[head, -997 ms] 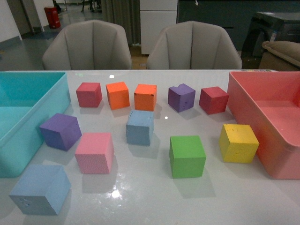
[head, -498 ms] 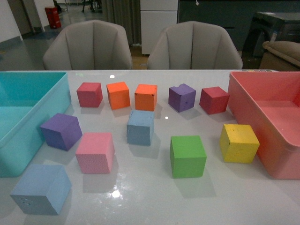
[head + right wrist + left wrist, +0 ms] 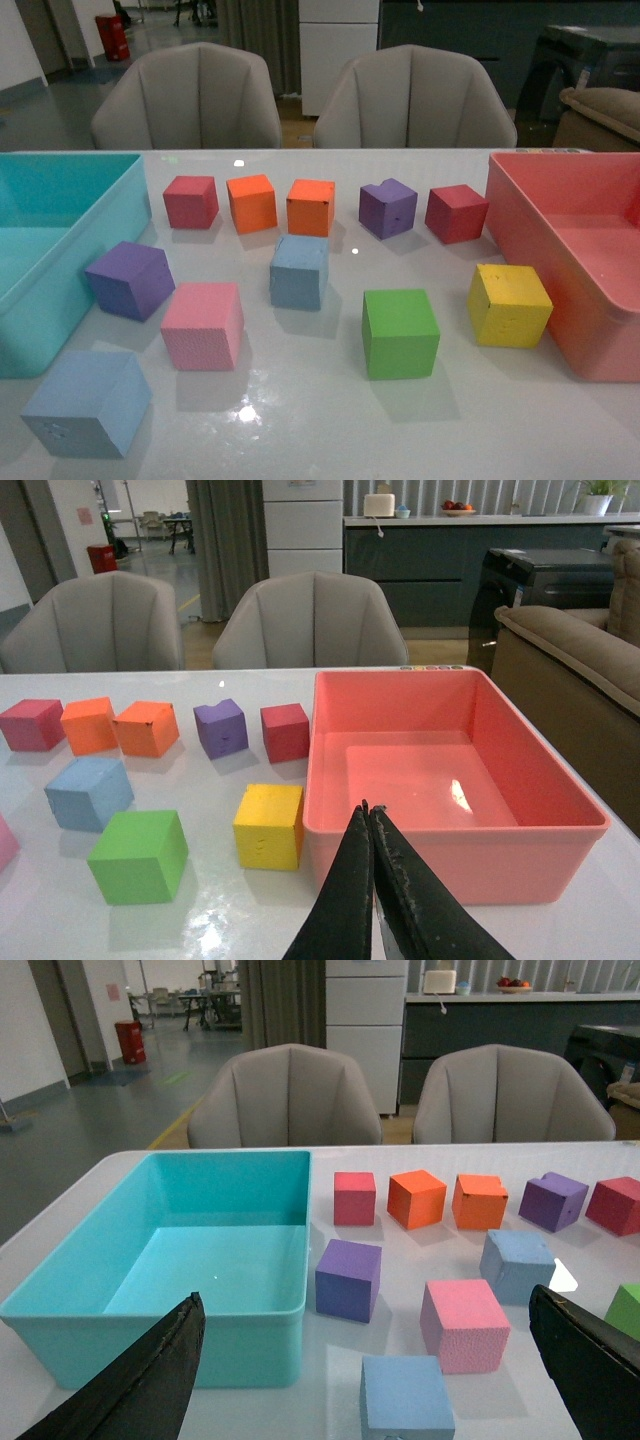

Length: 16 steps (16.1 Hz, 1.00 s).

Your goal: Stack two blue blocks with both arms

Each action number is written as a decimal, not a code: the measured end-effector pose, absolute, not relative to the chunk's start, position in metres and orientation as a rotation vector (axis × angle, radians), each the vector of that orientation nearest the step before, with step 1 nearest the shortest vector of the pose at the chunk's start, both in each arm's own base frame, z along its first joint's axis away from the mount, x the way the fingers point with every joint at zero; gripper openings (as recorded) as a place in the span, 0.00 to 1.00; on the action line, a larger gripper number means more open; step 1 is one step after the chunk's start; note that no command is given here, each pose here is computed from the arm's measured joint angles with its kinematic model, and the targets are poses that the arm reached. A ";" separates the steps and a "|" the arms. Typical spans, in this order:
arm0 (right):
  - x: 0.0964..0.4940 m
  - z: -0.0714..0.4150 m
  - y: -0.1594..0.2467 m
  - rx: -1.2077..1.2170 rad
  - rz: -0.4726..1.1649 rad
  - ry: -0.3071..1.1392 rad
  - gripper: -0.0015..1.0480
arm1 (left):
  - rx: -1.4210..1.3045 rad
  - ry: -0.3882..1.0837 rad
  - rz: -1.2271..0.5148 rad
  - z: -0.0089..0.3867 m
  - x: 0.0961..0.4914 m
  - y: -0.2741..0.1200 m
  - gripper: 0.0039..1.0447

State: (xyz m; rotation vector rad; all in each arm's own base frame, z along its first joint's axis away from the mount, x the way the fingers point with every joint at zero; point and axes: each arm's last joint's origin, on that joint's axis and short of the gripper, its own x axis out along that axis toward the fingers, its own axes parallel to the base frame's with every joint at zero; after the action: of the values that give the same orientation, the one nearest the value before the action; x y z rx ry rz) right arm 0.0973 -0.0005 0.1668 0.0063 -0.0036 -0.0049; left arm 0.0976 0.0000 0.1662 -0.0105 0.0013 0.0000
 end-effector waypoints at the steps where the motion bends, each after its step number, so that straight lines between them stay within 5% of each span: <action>1: 0.097 0.167 0.000 0.006 -0.005 -0.004 0.02 | -0.010 0.001 0.000 0.166 0.098 0.000 0.94; 4: 0.097 0.167 0.000 0.006 -0.005 -0.004 0.03 | -0.010 0.001 0.000 0.166 0.098 0.000 0.94; 8: 0.097 0.167 0.000 0.006 -0.005 -0.004 0.46 | -0.010 0.001 0.000 0.166 0.098 0.000 0.94; 9: 0.097 0.167 0.000 0.006 -0.005 -0.004 0.64 | -0.011 0.001 0.000 0.166 0.098 0.000 0.94; 10: 0.097 0.167 0.000 0.006 -0.004 -0.004 0.96 | -0.034 0.245 -0.026 0.166 0.098 -0.002 0.94; 12: 0.097 0.167 0.000 0.006 -0.005 -0.004 0.94 | -0.045 0.180 -0.065 0.212 0.098 -0.006 0.94; 16: 0.097 0.167 0.000 0.006 -0.005 -0.004 0.94 | -0.036 0.251 -0.133 0.209 0.172 -0.008 0.94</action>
State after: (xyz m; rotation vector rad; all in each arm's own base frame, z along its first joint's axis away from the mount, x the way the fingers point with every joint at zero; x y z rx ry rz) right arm 0.0973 -0.0005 0.1668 0.0059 -0.0036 -0.0049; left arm 0.1722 -0.0082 0.2093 -0.0358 0.2507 -0.1334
